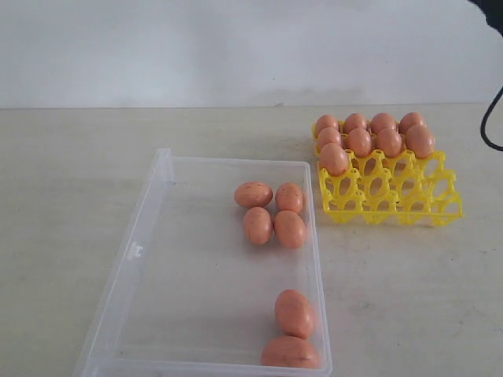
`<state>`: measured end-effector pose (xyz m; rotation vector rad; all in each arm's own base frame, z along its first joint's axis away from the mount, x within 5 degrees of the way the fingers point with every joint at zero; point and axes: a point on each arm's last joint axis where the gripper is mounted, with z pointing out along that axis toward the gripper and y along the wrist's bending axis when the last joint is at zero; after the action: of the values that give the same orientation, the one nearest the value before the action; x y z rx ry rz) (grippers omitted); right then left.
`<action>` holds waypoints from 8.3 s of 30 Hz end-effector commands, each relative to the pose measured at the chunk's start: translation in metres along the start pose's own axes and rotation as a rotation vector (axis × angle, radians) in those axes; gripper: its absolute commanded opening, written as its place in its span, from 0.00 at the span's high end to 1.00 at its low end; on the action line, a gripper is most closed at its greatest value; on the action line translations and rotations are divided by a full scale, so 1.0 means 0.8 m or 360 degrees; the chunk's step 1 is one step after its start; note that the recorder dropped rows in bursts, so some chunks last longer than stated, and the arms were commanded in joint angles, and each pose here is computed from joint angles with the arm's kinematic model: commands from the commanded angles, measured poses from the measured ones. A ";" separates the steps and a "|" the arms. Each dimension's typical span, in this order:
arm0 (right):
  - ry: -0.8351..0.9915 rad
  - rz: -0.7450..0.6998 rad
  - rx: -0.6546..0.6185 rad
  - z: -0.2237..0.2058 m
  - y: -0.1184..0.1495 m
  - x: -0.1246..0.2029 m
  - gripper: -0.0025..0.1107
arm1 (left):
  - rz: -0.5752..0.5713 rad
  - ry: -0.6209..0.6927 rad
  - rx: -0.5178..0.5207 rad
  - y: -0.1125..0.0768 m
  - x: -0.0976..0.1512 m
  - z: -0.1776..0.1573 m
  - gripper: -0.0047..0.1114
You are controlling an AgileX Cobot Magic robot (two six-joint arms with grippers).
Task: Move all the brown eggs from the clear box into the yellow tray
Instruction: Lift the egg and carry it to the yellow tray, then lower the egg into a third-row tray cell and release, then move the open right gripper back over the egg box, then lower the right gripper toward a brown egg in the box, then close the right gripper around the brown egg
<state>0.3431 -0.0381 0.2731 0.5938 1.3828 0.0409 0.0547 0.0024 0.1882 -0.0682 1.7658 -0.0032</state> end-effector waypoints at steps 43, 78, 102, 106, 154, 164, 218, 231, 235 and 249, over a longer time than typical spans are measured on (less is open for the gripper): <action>0.1301 -0.0437 -0.1272 0.072 -0.049 0.221 0.98 | -0.0001 -0.0010 -0.0003 0.000 0.000 0.000 0.92; 0.1179 -0.0313 -0.1360 0.073 -0.037 0.208 0.56 | -0.0001 -0.0010 -0.0003 0.000 0.000 0.000 0.92; 0.0900 -0.0722 -0.1836 0.030 0.070 0.100 0.98 | -0.0001 -0.0010 -0.0003 0.000 0.000 0.000 0.92; 0.0961 -0.1292 -0.1797 -0.015 0.134 0.087 0.98 | -0.0001 -0.0010 -0.0003 0.000 0.000 0.000 0.92; 0.2806 -0.1531 -0.1443 -0.165 0.200 0.172 0.53 | -0.0001 -0.0006 -0.0004 0.000 0.000 0.000 0.92; 0.2796 -0.1514 -0.1205 -0.153 0.193 0.201 0.45 | -0.0001 -0.0006 -0.0004 0.000 0.000 0.000 0.92; 0.3033 -0.1504 -0.1048 -0.154 0.173 0.252 0.98 | -0.0001 -0.0010 -0.0003 0.000 0.000 0.000 0.92; 0.2587 -0.1216 -0.1156 -0.136 0.204 0.253 0.98 | -0.0001 -0.0010 -0.0003 0.000 0.000 0.000 0.92; 0.2541 -0.1270 -0.1226 -0.135 0.204 0.254 0.98 | -0.0001 -0.0010 -0.0003 0.000 0.000 0.000 0.92; 0.2506 -0.1539 -0.1567 -0.142 0.205 0.238 0.47 | -0.0001 -0.0010 -0.0003 0.000 0.000 0.000 0.92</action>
<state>0.3320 0.2151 0.1550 -1.2386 2.6821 0.4381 0.0547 0.0024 0.1882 -0.0682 1.7658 -0.0032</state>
